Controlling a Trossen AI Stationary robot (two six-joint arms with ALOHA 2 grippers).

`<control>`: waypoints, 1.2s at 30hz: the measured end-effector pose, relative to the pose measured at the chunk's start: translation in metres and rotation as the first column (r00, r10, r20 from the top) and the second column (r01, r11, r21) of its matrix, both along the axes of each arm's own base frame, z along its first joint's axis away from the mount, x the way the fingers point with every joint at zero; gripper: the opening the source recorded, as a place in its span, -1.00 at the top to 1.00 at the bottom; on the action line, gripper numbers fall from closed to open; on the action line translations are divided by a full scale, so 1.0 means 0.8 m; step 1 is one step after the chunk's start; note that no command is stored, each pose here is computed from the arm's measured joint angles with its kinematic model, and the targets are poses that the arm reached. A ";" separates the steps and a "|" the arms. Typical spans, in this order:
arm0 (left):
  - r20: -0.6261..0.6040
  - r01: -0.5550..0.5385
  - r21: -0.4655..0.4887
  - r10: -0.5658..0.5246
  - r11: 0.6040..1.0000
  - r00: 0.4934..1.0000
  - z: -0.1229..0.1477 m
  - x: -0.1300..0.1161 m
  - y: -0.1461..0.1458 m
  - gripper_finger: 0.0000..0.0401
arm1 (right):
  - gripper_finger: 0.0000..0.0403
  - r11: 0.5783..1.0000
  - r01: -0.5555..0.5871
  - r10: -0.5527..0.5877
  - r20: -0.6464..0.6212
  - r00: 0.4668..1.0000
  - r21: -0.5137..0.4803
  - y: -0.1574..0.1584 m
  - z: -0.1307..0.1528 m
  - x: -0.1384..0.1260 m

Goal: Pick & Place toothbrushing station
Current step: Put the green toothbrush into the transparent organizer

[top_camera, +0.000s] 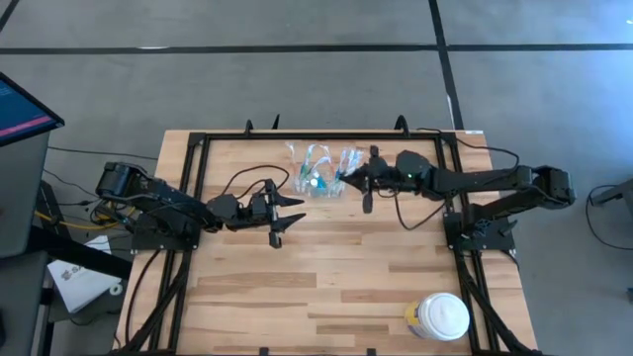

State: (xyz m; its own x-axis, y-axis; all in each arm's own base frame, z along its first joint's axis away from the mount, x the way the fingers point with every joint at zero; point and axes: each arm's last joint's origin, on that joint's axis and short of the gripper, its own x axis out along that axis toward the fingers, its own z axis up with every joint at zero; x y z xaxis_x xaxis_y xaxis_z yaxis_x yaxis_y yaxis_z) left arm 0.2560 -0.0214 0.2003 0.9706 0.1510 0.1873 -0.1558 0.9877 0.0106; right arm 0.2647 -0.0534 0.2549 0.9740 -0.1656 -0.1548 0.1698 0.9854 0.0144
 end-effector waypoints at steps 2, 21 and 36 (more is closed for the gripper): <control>0.000 0.000 0.000 0.000 1.000 1.000 0.000 0.000 0.000 0.21 | 0.97 1.000 0.026 -0.026 -0.038 0.999 -0.008 -0.004 0.004 0.001; 0.000 0.003 0.001 -0.003 1.000 1.000 0.000 0.000 0.000 0.21 | 0.97 0.990 0.140 -0.140 -0.149 0.979 -0.013 -0.024 -0.004 0.003; -0.001 0.001 0.000 -0.001 1.000 1.000 0.000 0.000 0.000 0.21 | 0.97 0.989 0.145 -0.140 -0.225 0.964 0.005 -0.033 -0.047 0.029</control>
State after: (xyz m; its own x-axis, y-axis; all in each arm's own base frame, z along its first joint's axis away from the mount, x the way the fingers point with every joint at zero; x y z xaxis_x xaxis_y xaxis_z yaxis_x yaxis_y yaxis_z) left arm 0.2561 -0.0215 0.2001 0.9709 0.1502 0.1864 -0.1550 0.9879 0.0110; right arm 0.2877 -0.0797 0.2173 0.8810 -0.2941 -0.3705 0.3094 0.9508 -0.0192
